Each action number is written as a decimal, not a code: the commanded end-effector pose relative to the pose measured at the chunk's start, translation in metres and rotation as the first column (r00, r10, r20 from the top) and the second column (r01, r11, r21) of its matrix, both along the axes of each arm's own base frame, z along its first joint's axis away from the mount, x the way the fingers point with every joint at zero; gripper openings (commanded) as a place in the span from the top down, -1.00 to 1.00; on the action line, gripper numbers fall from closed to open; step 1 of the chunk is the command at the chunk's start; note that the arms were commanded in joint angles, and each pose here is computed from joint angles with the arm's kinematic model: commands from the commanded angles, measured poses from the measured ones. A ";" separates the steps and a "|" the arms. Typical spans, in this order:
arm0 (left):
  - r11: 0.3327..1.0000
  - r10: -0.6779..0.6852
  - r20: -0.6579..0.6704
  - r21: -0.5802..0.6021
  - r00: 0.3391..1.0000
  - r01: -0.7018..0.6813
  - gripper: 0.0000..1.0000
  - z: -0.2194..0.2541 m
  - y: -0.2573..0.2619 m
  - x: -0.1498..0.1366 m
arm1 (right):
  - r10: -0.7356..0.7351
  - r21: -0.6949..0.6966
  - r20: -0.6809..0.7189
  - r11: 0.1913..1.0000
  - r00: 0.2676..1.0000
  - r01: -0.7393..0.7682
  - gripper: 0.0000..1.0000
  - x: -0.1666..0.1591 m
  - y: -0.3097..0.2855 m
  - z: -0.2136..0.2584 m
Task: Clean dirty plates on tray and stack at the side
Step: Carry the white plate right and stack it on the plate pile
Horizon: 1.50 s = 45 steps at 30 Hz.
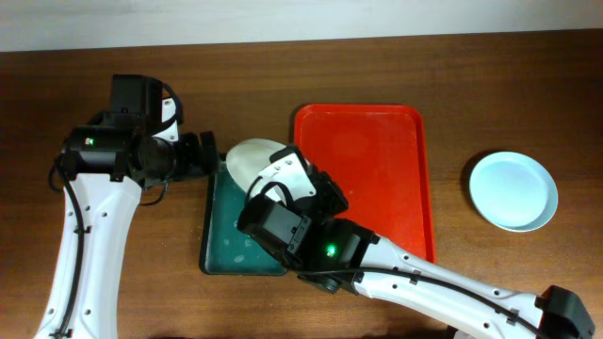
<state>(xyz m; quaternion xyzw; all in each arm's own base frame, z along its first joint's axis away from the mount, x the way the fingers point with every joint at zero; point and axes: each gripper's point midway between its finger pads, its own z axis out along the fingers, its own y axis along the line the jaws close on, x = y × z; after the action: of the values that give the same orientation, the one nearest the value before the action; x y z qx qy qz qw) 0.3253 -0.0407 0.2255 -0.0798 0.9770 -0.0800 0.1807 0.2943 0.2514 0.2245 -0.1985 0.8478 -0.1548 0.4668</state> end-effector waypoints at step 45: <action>1.000 -0.001 0.021 -0.008 1.000 0.001 -0.99 0.007 0.000 0.001 | -0.405 0.348 -0.849 0.053 0.339 0.936 0.02 -0.027 -0.427 -0.092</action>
<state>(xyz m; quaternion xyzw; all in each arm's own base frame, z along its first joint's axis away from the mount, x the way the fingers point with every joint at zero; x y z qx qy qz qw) 0.3252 -0.0408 0.2254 -0.0798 0.9771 -0.0802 0.1804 0.2494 -0.1971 0.0852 0.5260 0.8462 0.0845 0.0094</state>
